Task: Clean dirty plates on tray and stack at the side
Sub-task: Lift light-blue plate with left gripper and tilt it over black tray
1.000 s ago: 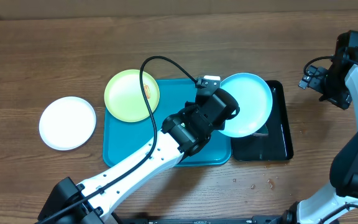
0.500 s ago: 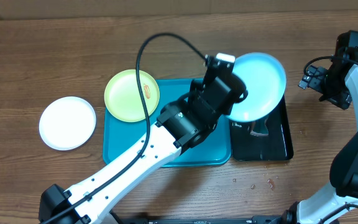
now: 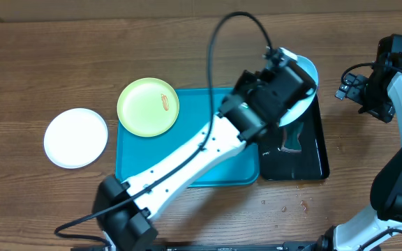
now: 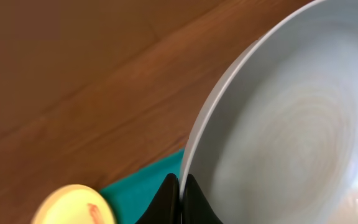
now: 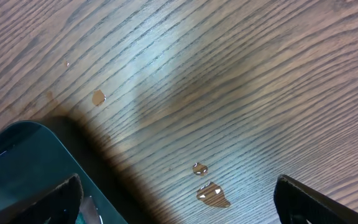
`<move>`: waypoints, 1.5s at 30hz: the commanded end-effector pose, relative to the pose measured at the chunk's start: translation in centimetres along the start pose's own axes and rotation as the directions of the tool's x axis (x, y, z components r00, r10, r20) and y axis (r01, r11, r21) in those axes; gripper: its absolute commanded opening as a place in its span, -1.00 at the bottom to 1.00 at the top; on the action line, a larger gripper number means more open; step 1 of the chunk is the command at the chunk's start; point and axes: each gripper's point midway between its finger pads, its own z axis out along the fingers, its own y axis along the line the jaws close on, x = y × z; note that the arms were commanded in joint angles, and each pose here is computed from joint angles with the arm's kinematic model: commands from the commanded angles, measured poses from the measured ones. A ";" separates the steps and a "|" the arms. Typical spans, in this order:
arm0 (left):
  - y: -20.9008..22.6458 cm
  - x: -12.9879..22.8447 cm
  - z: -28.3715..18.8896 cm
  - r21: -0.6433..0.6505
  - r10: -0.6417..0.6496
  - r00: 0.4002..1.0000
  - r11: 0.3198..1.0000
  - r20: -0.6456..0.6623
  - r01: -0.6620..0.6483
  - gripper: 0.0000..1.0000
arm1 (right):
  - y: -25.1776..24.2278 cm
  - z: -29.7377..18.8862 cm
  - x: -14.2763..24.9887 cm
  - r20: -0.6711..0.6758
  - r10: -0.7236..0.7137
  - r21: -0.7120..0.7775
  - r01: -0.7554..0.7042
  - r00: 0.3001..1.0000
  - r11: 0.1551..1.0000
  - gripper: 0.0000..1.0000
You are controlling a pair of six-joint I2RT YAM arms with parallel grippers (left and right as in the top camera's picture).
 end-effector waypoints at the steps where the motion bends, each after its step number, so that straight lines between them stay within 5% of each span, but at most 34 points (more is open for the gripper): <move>1: 1.3 -2.7 -2.5 -0.167 0.105 0.990 0.982 0.091 -0.089 -0.92 | 0.1 -0.8 -0.6 0.030 0.006 -0.010 -0.006 1.000 1.000 1.00; 8: 0.6 -5.2 -7.3 -0.385 0.255 0.951 0.907 0.177 -0.171 -0.92 | 0.1 -0.8 -0.6 0.030 0.006 -0.010 -0.006 1.000 1.000 1.00; 15: 0.4 -6.1 -9.4 -0.459 0.292 0.935 0.871 0.200 -0.174 -0.92 | 0.1 -0.8 -0.6 0.030 0.006 -0.010 -0.005 1.000 1.000 1.00; 34: -0.2 -6.3 -9.7 -0.447 0.299 0.931 0.876 0.210 -0.181 -0.92 | 0.1 -0.8 -0.6 0.030 0.006 -0.010 -0.005 1.000 1.000 1.00; 45: -1.3 -4.2 -7.8 -0.305 0.140 0.966 0.950 0.219 -0.069 -0.92 | 0.1 -0.8 -0.6 0.030 0.006 -0.010 -0.005 1.000 1.000 1.00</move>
